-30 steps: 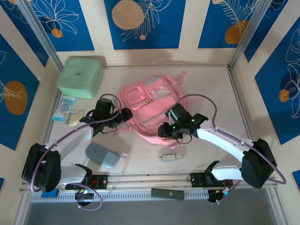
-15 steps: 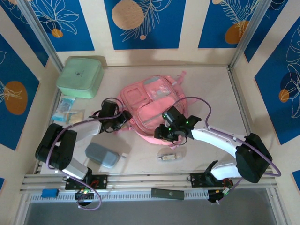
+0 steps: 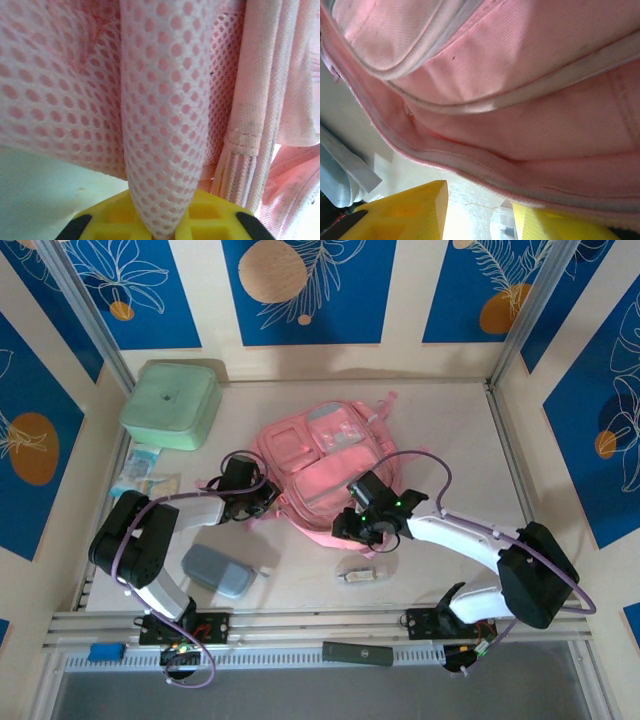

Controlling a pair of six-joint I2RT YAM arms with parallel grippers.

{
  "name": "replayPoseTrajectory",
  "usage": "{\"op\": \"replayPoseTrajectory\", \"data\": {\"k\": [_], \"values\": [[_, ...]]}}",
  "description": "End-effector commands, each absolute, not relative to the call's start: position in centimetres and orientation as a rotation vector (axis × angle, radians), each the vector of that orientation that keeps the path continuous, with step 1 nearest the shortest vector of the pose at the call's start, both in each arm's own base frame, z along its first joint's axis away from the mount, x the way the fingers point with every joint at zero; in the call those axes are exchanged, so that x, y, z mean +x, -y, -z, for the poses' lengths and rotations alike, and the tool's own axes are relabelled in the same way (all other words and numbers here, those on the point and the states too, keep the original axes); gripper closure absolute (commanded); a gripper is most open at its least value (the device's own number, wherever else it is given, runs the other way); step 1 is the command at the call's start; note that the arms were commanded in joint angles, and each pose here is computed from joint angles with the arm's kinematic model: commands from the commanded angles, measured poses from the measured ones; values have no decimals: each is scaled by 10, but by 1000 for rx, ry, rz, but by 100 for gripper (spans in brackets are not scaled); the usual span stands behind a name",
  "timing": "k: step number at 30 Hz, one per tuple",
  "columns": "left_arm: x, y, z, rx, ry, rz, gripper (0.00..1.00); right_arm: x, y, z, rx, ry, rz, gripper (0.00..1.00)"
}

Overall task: Pack the student bag
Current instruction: Rotate the student bag at the center of the table.

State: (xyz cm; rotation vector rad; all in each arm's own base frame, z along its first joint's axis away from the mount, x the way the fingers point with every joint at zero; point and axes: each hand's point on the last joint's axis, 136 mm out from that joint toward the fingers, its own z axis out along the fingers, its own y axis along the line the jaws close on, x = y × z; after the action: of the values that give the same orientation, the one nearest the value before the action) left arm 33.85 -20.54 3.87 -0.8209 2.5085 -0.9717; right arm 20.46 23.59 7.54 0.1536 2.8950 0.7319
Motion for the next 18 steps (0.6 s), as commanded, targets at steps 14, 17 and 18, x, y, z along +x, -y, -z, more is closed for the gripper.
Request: {"op": "replayPoseTrajectory", "data": {"k": [14, 17, 18], "values": [[317, 260, -76, -836, -2405, 1047, 100, 361, -172, -67, 222, -2770, -699, 56], [320, 272, -79, -841, -2383, 1082, 100, 366, -178, -99, 167, -2721, -692, 49], [321, 275, -80, -841, -2377, 1094, 100, 362, -180, -109, 147, -2708, -690, 47]]}}
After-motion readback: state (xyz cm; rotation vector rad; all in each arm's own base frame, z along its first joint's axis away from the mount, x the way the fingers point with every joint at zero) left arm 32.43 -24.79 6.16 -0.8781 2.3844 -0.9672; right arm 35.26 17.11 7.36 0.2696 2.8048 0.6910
